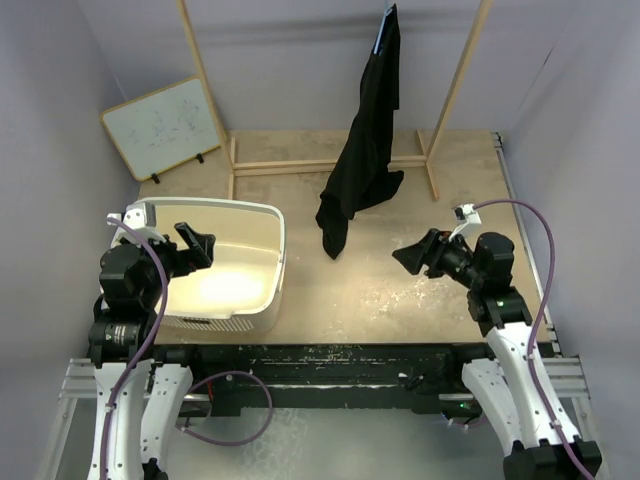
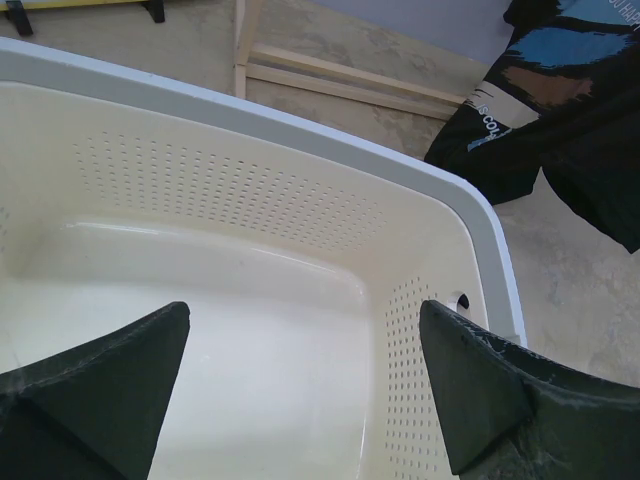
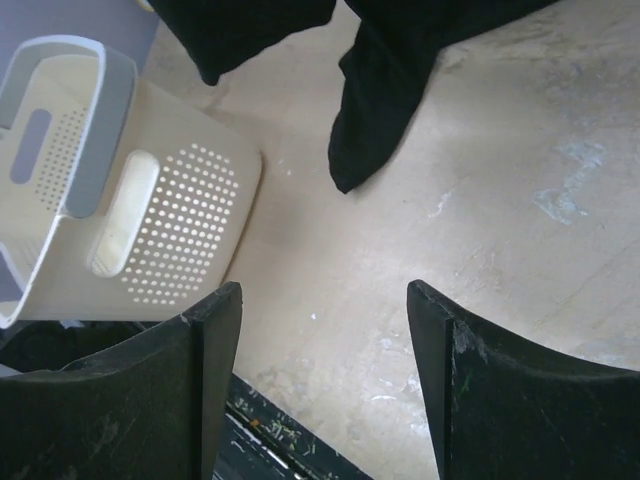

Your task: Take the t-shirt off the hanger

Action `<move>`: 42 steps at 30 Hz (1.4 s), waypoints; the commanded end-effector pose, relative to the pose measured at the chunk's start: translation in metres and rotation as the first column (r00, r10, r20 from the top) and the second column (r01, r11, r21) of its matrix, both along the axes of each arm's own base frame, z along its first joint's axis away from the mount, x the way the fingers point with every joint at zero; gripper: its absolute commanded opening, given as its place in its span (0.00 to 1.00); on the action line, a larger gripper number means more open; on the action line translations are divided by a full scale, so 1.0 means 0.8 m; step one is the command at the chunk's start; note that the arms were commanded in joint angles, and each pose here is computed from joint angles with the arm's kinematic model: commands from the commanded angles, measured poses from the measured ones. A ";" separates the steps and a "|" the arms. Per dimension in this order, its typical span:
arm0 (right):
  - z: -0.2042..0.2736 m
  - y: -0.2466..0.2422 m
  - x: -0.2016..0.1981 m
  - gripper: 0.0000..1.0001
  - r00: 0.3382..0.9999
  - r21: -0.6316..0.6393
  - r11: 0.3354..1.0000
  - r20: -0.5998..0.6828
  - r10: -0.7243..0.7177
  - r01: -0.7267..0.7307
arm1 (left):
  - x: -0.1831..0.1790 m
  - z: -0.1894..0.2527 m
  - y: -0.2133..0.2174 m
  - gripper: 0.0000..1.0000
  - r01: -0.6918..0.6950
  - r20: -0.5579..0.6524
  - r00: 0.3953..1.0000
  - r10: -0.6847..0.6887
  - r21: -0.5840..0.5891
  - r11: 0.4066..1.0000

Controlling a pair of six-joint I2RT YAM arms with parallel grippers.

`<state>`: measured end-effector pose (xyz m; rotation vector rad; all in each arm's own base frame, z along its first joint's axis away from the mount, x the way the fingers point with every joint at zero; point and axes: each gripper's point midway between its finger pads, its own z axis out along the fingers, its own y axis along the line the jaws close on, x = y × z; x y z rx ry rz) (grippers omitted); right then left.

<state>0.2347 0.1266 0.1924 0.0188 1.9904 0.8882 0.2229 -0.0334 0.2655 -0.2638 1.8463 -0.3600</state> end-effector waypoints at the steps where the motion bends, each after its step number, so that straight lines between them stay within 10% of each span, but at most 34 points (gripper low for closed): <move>1: 0.001 -0.007 0.008 0.70 1.000 -0.059 0.998 -0.008 -0.008 0.008 | 0.005 0.020 -0.002 0.99 0.009 0.053 0.999 -0.009 -0.003 1.000; 14: 0.009 -0.003 0.000 0.70 1.000 -0.060 0.998 0.007 0.025 -0.024 | 0.005 0.020 -0.002 0.99 0.006 0.050 0.999 -0.005 -0.007 1.000; 15: 0.012 -0.002 0.002 0.62 0.999 -0.056 0.998 0.015 0.031 -0.030 | 0.005 0.019 -0.002 0.99 0.006 0.049 0.999 -0.006 -0.007 1.000; 17: 0.024 -0.001 0.011 0.08 0.999 -0.058 0.998 0.026 0.033 -0.032 | 0.006 0.019 -0.002 0.99 0.006 0.049 0.999 -0.006 -0.007 1.000; 18: 0.032 -0.005 0.020 0.00 1.000 -0.077 0.997 0.027 0.013 -0.011 | 0.006 0.019 -0.003 0.99 0.009 0.048 0.999 -0.008 -0.007 1.000; 22: 0.092 -0.025 0.065 0.02 0.995 -0.163 0.983 0.079 -0.067 0.079 | 0.006 0.020 -0.004 0.99 0.013 0.050 0.999 -0.013 -0.009 1.000; 24: 0.126 -0.032 0.090 0.38 0.991 -0.184 0.976 0.089 -0.103 0.118 | 0.005 0.020 -0.004 0.99 0.014 0.052 0.999 -0.013 -0.008 1.000; 25: 0.140 -0.032 0.101 0.40 0.990 -0.189 0.974 0.089 -0.112 0.127 | 0.005 0.020 -0.004 0.99 0.014 0.054 0.998 -0.013 -0.009 1.000; 27: 0.167 -0.032 0.128 0.05 0.987 -0.201 0.969 0.094 -0.128 0.145 | 0.005 0.020 -0.004 0.99 0.016 0.053 0.998 -0.015 -0.009 1.000; 29: 0.200 -0.027 0.151 0.00 0.983 -0.215 0.962 0.115 -0.145 0.168 | 0.006 0.019 -0.005 0.99 0.019 0.050 0.999 -0.018 -0.010 1.000; 30: 0.237 -0.024 0.162 0.02 0.973 -0.207 0.959 0.165 -0.160 0.193 | 0.006 0.018 -0.006 0.99 0.023 0.046 0.999 -0.022 -0.009 1.000; 32: 0.279 -0.008 0.181 0.50 0.961 -0.203 0.955 0.216 -0.173 0.218 | 0.007 0.017 -0.008 0.99 0.031 0.041 0.999 -0.030 -0.009 0.999; 34: 0.307 0.012 0.206 0.73 0.954 -0.227 0.946 0.244 -0.173 0.230 | 0.007 0.017 -0.010 0.99 0.037 0.042 0.998 -0.037 -0.008 0.999; 42: 0.368 0.054 0.271 0.71 0.920 -0.245 0.923 0.331 -0.208 0.297 | 0.005 0.019 -0.009 0.99 0.036 0.050 0.998 -0.035 -0.007 0.999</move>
